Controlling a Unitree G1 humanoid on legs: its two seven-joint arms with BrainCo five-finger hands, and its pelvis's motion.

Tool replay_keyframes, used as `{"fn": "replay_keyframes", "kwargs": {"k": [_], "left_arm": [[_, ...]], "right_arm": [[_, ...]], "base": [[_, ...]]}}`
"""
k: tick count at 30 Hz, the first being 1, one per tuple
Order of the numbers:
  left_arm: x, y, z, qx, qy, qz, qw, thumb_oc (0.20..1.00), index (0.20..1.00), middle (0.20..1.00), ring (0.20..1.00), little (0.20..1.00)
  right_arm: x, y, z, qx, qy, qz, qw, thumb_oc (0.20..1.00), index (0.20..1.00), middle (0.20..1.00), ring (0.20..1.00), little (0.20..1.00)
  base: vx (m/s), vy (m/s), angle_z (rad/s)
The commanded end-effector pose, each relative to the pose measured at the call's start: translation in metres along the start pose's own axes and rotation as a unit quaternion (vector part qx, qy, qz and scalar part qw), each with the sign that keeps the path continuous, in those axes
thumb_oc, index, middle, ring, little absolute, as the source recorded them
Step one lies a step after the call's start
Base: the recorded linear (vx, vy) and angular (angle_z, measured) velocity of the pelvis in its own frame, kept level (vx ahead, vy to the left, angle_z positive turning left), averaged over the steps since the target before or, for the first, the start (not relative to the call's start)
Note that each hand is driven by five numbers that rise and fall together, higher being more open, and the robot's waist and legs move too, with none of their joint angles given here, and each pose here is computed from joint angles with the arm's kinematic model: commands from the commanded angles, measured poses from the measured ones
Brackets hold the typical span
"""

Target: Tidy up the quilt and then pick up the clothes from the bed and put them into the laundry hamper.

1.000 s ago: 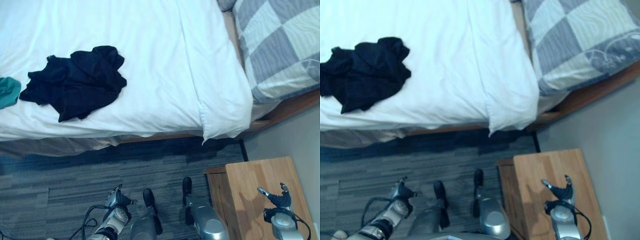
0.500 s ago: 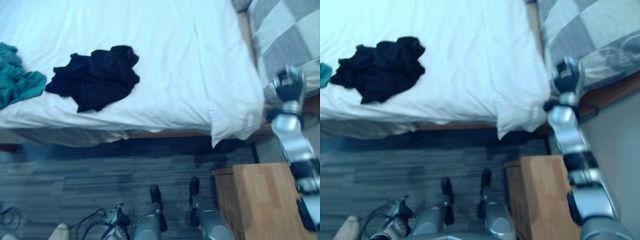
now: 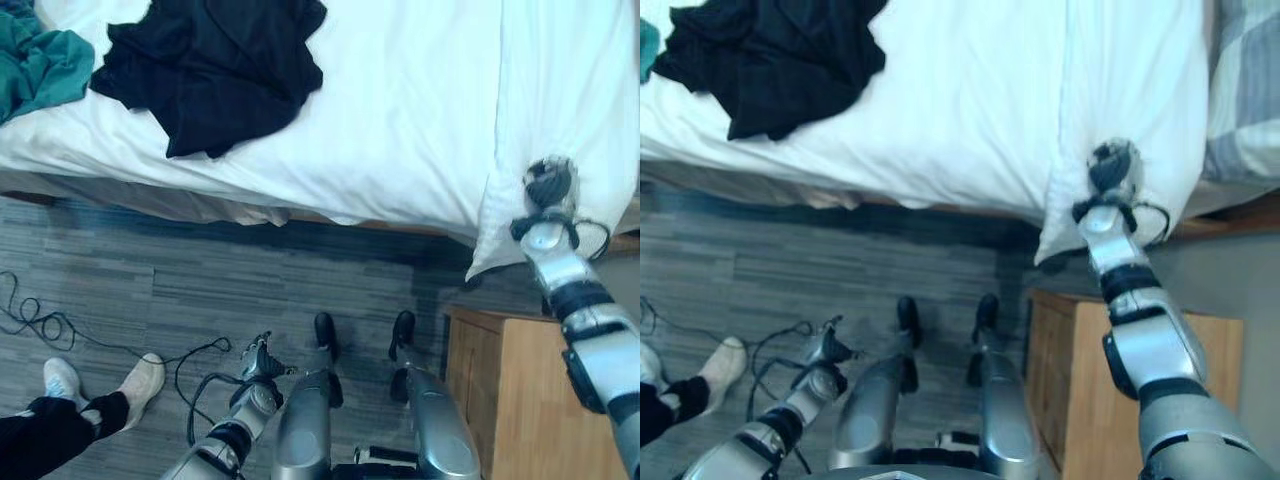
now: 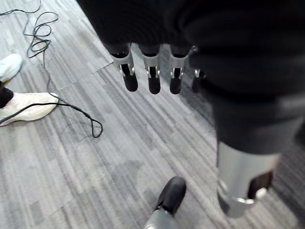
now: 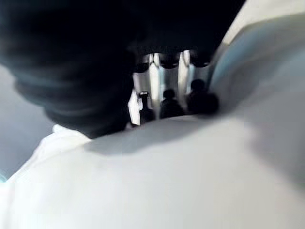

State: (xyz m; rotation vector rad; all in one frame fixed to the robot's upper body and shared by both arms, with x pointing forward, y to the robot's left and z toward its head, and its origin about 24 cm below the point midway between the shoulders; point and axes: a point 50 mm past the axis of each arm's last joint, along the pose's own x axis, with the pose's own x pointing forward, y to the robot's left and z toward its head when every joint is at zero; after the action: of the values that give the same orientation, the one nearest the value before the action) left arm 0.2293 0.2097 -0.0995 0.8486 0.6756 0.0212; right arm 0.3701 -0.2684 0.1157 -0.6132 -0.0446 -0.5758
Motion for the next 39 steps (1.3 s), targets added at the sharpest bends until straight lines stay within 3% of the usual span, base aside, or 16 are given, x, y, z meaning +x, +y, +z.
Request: {"fn": "replay_keyframes", "kwargs": {"k": [1,2,3,4,5,6,7,16,20,23,27,32,35,39], "left_arm": [[-0.003,0.002,-0.027,0.005,0.057,0.012,0.998,1.0,1.0,1.0,1.0,1.0],[-0.003,0.005,-0.03,0.007,0.063,0.015,0.998,1.0,1.0,1.0,1.0,1.0],[-0.003,0.005,-0.03,0.007,0.063,0.015,0.998,1.0,1.0,1.0,1.0,1.0],[-0.004,0.009,-0.04,0.019,0.073,0.014,0.997,1.0,1.0,1.0,1.0,1.0],[-0.004,0.01,-0.04,0.019,0.073,0.014,0.997,1.0,1.0,1.0,1.0,1.0],[-0.005,0.012,-0.045,0.027,0.077,0.012,0.997,1.0,1.0,1.0,1.0,1.0],[-0.005,0.015,-0.047,0.027,0.08,0.013,0.996,1.0,1.0,1.0,1.0,1.0],[-0.01,0.008,-0.061,0.003,0.112,-0.022,0.993,1.0,1.0,1.0,1.0,1.0],[-0.005,-0.003,-0.026,-0.085,0.064,-0.017,0.994,1.0,1.0,1.0,1.0,1.0],[-0.007,-0.009,-0.028,-0.106,0.073,-0.022,0.991,1.0,1.0,1.0,1.0,1.0],[-0.019,-0.019,-0.056,-0.125,0.134,-0.023,0.983,1.0,1.0,1.0,1.0,1.0],[-0.033,-0.028,-0.087,-0.106,0.199,-0.04,0.974,1.0,1.0,1.0,1.0,1.0],[-0.029,-0.018,-0.088,-0.093,0.193,-0.033,0.976,1.0,1.0,1.0,1.0,1.0],[-0.027,0.0,-0.099,-0.051,0.198,-0.023,0.979,1.0,1.0,1.0,1.0,1.0]], "right_arm": [[-0.124,0.029,-0.163,-0.171,0.259,0.194,0.931,0.2,0.2,0.2,0.2,0.2],[-0.147,0.029,-0.18,-0.184,0.286,0.217,0.915,0.2,0.2,0.2,0.2,0.2],[-0.147,0.029,-0.18,-0.184,0.287,0.217,0.915,0.2,0.2,0.2,0.2,0.2],[-0.209,0.019,-0.218,-0.212,0.358,0.264,0.87,0.2,0.2,0.2,0.2,0.2],[-0.209,0.02,-0.218,-0.212,0.358,0.264,0.87,0.319,0.319,0.319,0.319,0.319],[-0.237,0.014,-0.232,-0.225,0.39,0.287,0.845,0.583,0.583,0.583,0.583,0.583],[-0.244,0.015,-0.233,-0.226,0.394,0.295,0.84,1.0,1.0,1.0,1.0,1.0],[-0.236,0.043,-0.212,-0.218,0.329,0.344,0.852,1.0,1.0,1.0,1.0,1.0],[-0.179,0.053,-0.178,-0.228,0.227,0.326,0.889,1.0,1.0,1.0,1.0,1.0],[-0.17,0.051,-0.172,-0.231,0.214,0.317,0.894,1.0,1.0,1.0,1.0,1.0],[-0.178,0.051,-0.176,-0.224,0.224,0.326,0.891,1.0,1.0,1.0,1.0,1.0],[-0.22,0.028,-0.216,-0.26,0.309,0.35,0.845,1.0,1.0,1.0,1.0,1.0],[-0.242,0.028,-0.225,-0.242,0.357,0.356,0.829,1.0,1.0,1.0,1.0,1.0],[-0.246,0.047,-0.214,-0.216,0.343,0.37,0.836,1.0,1.0,1.0,1.0,1.0]], "base": [[0.01,0.09,-0.01],[0.0,0.037,-0.08],[0.03,0.141,-0.07],[0.03,0.104,-0.02],[0.02,0.206,0.06],[-0.02,0.151,-0.02],[-0.05,0.192,-0.07],[-0.04,0.063,-0.35],[-0.21,0.049,0.22],[-0.05,0.151,0.48],[0.06,0.329,0.29],[0.16,0.474,0.37],[0.18,0.462,0.36],[0.13,0.414,0.15]]}}
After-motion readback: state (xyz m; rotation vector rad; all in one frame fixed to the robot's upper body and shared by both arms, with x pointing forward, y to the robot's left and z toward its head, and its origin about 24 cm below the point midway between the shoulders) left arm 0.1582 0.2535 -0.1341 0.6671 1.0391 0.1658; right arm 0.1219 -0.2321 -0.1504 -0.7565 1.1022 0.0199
